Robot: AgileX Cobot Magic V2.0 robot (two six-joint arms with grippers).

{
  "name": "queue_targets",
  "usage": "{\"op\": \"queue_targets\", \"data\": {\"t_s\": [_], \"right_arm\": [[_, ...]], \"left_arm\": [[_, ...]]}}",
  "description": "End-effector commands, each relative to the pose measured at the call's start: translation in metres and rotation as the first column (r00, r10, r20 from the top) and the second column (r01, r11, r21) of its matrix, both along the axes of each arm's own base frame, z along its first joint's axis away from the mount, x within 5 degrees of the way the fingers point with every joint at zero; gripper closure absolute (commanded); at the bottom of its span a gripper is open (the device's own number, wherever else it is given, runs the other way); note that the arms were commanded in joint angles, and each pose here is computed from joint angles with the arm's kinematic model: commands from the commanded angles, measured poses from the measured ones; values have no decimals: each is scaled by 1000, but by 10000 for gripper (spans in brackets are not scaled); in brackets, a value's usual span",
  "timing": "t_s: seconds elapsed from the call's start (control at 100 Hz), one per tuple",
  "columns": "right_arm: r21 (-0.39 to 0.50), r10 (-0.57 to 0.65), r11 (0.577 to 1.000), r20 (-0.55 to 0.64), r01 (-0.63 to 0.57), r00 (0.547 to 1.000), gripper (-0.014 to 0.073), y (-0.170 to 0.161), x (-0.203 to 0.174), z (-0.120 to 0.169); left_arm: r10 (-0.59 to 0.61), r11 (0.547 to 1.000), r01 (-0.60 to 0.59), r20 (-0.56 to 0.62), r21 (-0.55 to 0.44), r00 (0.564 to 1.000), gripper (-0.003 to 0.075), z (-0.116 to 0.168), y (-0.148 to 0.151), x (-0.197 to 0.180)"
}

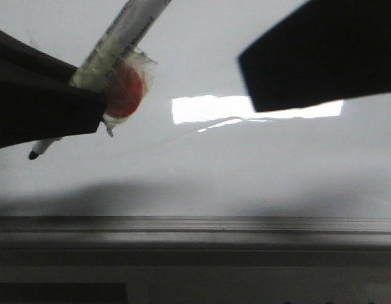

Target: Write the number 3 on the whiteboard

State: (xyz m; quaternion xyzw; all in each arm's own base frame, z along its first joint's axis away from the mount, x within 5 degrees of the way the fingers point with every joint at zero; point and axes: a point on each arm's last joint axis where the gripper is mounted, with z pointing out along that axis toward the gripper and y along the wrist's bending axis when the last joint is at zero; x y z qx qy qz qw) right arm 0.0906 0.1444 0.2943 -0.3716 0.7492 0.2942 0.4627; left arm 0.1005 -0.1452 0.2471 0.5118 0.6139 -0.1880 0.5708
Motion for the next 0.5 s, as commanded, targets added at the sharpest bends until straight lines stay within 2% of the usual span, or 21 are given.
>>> {"op": "queue_targets", "data": {"t_s": [0.0, 0.17, 0.31, 0.49], "right_arm": [[77, 40, 996, 90, -47, 995, 190, 18, 3, 23], [93, 47, 994, 111, -57, 993, 190, 36, 11, 30], [127, 37, 990, 134, -55, 990, 190, 39, 14, 33], [122, 38, 991, 131, -54, 991, 200, 41, 14, 32]], "left_arm": [[-68, 995, 73, 78, -63, 995, 741, 14, -7, -4], [-123, 992, 126, 134, -14, 983, 741, 13, -9, -8], [-138, 990, 139, 152, 4, 979, 740, 13, -10, -9], [-145, 989, 145, 161, 14, 976, 741, 12, -10, -9]]}}
